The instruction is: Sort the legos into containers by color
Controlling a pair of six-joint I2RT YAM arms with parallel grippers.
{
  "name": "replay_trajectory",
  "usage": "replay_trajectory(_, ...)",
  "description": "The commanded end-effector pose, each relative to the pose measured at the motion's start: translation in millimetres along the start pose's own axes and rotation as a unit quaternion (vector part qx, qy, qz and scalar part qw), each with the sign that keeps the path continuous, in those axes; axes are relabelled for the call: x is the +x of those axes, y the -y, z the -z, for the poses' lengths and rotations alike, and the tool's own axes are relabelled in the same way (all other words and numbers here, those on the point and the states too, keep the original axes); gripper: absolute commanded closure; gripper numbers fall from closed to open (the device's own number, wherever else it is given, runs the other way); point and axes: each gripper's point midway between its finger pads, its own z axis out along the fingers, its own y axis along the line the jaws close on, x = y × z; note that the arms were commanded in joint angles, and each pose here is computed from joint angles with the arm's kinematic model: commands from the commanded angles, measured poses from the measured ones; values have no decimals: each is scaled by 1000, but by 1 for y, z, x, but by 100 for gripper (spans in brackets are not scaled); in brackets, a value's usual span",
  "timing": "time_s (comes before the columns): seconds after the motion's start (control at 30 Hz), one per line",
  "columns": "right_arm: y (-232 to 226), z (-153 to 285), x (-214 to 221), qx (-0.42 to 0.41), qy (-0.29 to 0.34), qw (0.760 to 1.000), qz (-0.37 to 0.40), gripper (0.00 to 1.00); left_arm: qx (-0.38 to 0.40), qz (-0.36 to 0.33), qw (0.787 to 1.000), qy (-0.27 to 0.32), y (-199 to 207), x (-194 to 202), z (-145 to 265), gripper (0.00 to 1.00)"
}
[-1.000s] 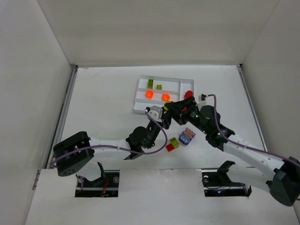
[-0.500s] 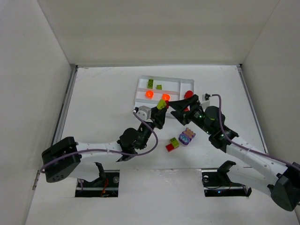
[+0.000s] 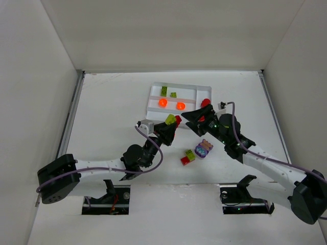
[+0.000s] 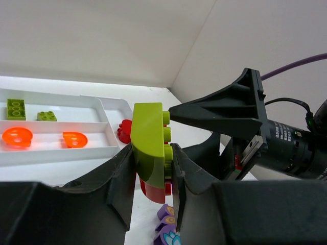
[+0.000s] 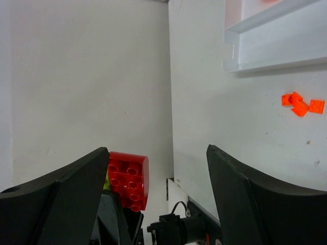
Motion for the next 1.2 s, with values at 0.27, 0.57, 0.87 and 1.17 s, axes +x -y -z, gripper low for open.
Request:
replay_trajectory(0.27, -25, -7, 9, -50, -15, 998, 25, 20, 13, 38, 999, 10, 7, -3, -1, 80)
replay_trajectory(0.57, -22, -11, 18, -45, -24, 998, 34, 29, 7, 40, 999, 0, 4, 9, -3, 80)
replay_trajectory(0.87, -10, -17, 23, -25, -23, 999, 28, 68, 9, 42, 999, 3, 4, 7, -4, 79)
replay_trajectory(1.17, 14, -16, 25, 10, -17, 999, 35, 74, -6, 56, 998, 28, -6, -11, -7, 78)
